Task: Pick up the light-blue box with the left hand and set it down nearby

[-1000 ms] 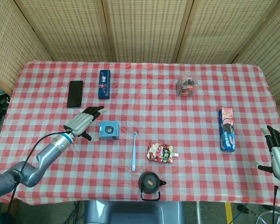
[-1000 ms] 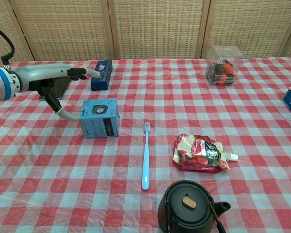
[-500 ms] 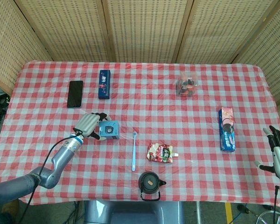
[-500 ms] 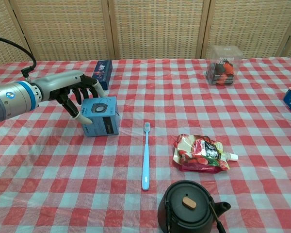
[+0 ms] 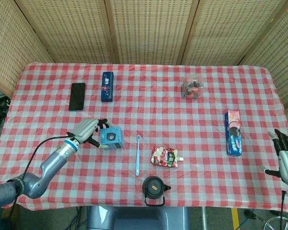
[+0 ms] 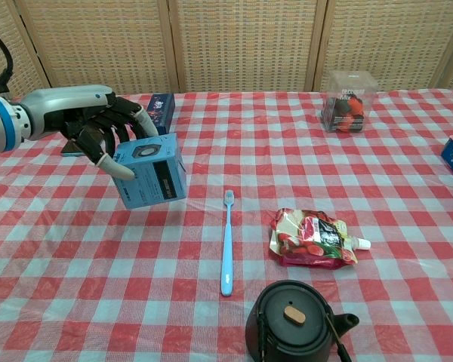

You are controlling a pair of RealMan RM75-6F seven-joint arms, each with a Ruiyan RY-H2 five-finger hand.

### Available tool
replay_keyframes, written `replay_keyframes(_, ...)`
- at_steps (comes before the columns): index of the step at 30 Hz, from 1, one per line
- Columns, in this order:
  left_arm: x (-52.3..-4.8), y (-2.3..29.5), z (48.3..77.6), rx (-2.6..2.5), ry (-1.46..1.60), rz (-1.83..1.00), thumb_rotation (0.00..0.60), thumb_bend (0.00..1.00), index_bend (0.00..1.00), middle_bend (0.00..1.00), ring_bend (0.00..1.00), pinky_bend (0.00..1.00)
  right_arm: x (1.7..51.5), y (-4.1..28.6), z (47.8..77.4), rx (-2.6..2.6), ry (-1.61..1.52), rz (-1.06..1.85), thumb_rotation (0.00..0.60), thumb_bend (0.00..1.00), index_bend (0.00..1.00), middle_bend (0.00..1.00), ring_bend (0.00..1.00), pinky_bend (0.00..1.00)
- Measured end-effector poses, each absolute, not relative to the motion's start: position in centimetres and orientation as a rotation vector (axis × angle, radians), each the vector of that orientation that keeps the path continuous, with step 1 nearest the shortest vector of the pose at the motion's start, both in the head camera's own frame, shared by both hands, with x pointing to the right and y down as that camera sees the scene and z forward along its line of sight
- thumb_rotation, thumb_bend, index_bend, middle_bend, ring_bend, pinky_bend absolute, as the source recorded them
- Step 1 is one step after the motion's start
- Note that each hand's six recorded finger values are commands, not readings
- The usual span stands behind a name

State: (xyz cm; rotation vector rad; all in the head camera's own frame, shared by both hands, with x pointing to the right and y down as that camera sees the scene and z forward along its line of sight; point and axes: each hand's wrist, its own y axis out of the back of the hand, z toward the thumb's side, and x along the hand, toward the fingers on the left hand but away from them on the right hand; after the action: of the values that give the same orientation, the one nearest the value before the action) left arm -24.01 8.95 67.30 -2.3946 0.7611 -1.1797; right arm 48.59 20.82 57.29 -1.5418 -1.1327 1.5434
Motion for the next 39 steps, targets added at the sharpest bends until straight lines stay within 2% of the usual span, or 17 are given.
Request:
replay_keyframes(7, -24.3, 9.6, 66.8, -2.628, 0.628, -1.304, 0.6, 0.05, 0.57, 0.48, 0.49, 0.46, 48.3, 20.8, 57.6, -1.544, -1.118, 1.548, 0.6, 0.0, 0.0, 0.0, 0.0, 0.0)
replay_keyframes(14, -24.0, 9.4, 68.8, -2.622, 0.403, -1.48, 0.6, 0.06, 0.57, 0.48, 0.49, 0.46, 48.6, 20.8, 57.7, -1.541, -1.123, 1.558, 0.6, 0.0, 0.0, 0.0, 0.0, 0.0)
replay_keyframes(17, -23.4, 9.3, 69.5, -2.612, 0.37, -1.491, 0.6, 0.06, 0.53, 0.44, 0.47, 0.46, 48.6, 20.8, 57.8, -1.545, -1.122, 1.56, 0.6, 0.0, 0.0, 0.0, 0.0, 0.0)
replay_keyframes(18, -23.1, 9.3, 69.8, -2.61, 0.357, -1.492, 0.6, 0.06, 0.48, 0.38, 0.44, 0.46, 48.5, 20.8, 57.9, -1.547, -1.12, 1.561, 0.6, 0.0, 0.0, 0.0, 0.0, 0.0)
replay_keyframes(20, -22.7, 9.3, 70.3, -2.605, 0.341, -1.494, 0.6, 0.03, 0.28, 0.19, 0.27, 0.37, 48.4, 20.8, 58.0, -1.55, -1.116, 1.561, 0.6, 0.0, 0.0, 0.0, 0.0, 0.0)
replay_keyframes(21, -22.5, 9.4, 70.5, -2.603, 0.338, -1.493, 0.6, 0.02, 0.15, 0.09, 0.15, 0.27, 48.4, 20.8, 58.0, -1.551, -1.115, 1.56, 0.6, 0.0, 0.0, 0.0, 0.0, 0.0)
replay_keyframes(23, -22.3, 9.3, 70.7, -2.601, 0.348, -1.48, 0.6, 0.0, 0.01, 0.0, 0.02, 0.1, 48.4, 20.8, 58.0, -1.553, -1.116, 1.559, 0.6, 0.0, 0.0, 0.0, 0.0, 0.0)
replay_keyframes(24, -22.2, 9.2, 70.7, -2.599, 0.358, -1.47, 0.6, 0.0, 0.0, 0.0, 0.0, 0.04, 48.4, 20.8, 58.0, -1.553, -1.116, 1.56, 0.6, 0.0, 0.0, 0.0, 0.0, 0.0)
replay_keyframes(26, -22.0, 8.8, 70.8, -2.591, 0.389, -1.44, 0.6, 0.0, 0.0, 0.0, 0.0, 0.0, 48.5, 20.8, 58.0, -1.553, -1.117, 1.56, 0.6, 0.0, 0.0, 0.0, 0.0, 0.0)
replay_keyframes(31, -21.4, 7.0, 70.1, -2.566, 0.553, -1.308, 0.6, 0.0, 0.0, 0.0, 0.0, 0.0, 48.5, 20.8, 57.9, -1.556, -1.121, 1.555, 0.6, 0.0, 0.0, 0.0, 0.0, 0.0)
replay_keyframes(39, -22.6, 4.1, 66.2, -2.431, 0.901, -1.054, 0.6, 0.0, 0.0, 0.0, 0.0, 0.0, 48.3, 20.8, 57.6, -1.559, -1.123, 1.539, 0.6, 0.0, 0.0, 0.0, 0.0, 0.0)
